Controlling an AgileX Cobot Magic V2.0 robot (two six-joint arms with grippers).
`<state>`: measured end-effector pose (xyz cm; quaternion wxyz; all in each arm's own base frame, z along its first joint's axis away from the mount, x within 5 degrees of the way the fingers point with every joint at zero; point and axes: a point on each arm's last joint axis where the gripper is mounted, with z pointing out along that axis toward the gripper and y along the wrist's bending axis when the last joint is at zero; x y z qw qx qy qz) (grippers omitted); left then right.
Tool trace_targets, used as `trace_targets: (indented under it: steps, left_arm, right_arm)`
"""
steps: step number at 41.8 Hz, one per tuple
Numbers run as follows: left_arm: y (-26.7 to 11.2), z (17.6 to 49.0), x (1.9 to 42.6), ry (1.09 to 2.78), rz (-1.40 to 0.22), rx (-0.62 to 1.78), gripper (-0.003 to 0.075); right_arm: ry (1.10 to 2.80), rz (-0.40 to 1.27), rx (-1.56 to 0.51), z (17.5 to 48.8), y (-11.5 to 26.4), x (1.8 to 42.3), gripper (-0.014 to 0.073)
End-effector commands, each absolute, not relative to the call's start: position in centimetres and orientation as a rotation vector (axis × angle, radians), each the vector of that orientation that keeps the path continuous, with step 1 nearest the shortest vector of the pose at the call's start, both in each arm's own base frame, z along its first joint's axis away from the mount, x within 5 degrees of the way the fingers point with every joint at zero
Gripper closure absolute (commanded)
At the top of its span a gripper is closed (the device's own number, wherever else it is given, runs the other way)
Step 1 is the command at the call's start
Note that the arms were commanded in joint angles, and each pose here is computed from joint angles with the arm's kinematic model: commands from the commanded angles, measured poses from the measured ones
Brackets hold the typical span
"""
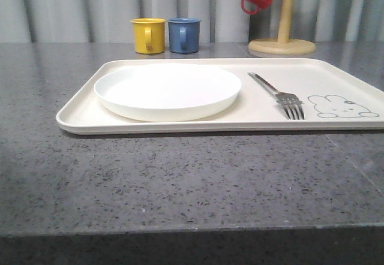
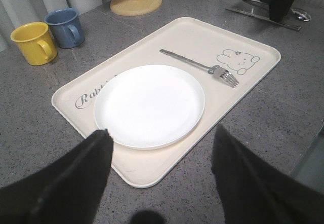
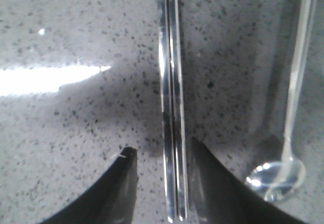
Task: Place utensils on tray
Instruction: 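Grasp the steel chopsticks with the right gripper, then lower the chopsticks onto the tray next to the fork and release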
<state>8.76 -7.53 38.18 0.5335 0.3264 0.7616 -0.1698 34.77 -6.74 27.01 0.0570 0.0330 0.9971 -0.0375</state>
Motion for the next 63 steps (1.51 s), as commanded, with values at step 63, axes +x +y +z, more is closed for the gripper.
trace_targets:
  steps: [63]
  left_arm:
    - [-7.7,39.6,8.7,1.726,-0.452,0.728,0.0293]
  right_arm:
    - [3.036,0.372,-0.019,28.8,8.8,35.9,0.0533]
